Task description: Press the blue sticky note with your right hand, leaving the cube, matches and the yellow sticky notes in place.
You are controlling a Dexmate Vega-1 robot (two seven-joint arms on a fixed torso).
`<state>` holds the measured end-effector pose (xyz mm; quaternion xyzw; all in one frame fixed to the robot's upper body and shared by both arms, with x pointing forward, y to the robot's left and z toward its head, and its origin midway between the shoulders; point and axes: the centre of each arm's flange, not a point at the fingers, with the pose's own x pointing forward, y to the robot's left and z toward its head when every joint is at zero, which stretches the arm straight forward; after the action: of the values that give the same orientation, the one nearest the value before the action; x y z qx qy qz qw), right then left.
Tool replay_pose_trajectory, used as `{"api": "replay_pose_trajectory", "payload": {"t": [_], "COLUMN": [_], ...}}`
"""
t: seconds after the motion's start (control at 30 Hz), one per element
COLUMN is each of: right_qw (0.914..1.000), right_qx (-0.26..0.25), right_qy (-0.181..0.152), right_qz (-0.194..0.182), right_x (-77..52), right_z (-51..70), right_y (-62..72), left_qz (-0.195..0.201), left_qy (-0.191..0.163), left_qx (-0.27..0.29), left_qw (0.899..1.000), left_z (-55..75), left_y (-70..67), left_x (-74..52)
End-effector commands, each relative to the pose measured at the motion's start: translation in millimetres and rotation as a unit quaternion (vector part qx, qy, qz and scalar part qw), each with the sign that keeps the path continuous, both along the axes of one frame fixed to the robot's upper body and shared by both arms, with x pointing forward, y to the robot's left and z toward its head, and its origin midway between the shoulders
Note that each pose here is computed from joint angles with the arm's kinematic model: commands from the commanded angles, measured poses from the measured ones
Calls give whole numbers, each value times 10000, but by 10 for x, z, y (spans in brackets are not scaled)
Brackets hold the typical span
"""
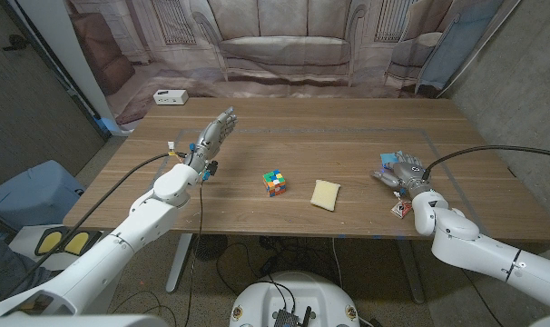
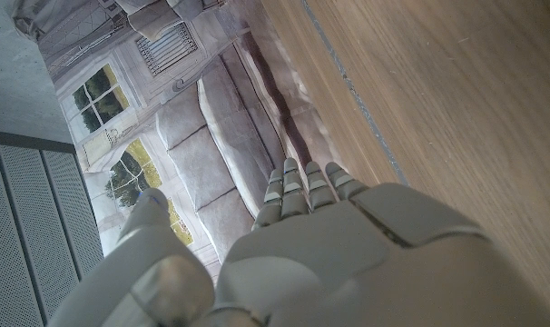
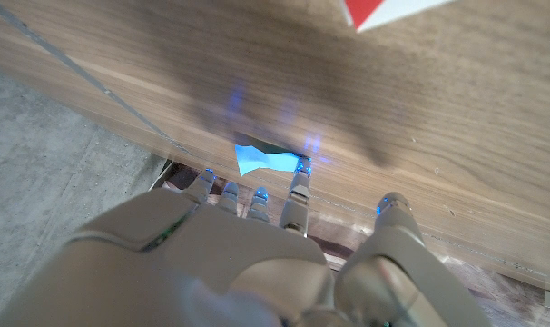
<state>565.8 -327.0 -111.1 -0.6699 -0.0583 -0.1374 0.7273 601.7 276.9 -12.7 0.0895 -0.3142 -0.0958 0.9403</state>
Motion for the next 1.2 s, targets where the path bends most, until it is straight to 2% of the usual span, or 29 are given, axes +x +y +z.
{"api": "replay_pose_trajectory", "payload": {"t": [0.03,0.83,1.2], "right_qw": [10000,9997,9995], "right_qx": [-70,-244,-255], "right_qy": [21,-45,-162], "right_qz": [12,-90,-45], "right_x": [-22,-95,-132], "right_z": [-19,-25,24], "right_y": [-7,-13,-6], "left_qz": [-8,-11,-7], "left_qy": [0,-12,-16], "left_qx": [-36,-1,-6], "left_qw": [10000,10000,10000], "left_z": [-28,-21,-20], "left_y": [-32,-66,-77], "left_x": [-15,-29,-34]}}
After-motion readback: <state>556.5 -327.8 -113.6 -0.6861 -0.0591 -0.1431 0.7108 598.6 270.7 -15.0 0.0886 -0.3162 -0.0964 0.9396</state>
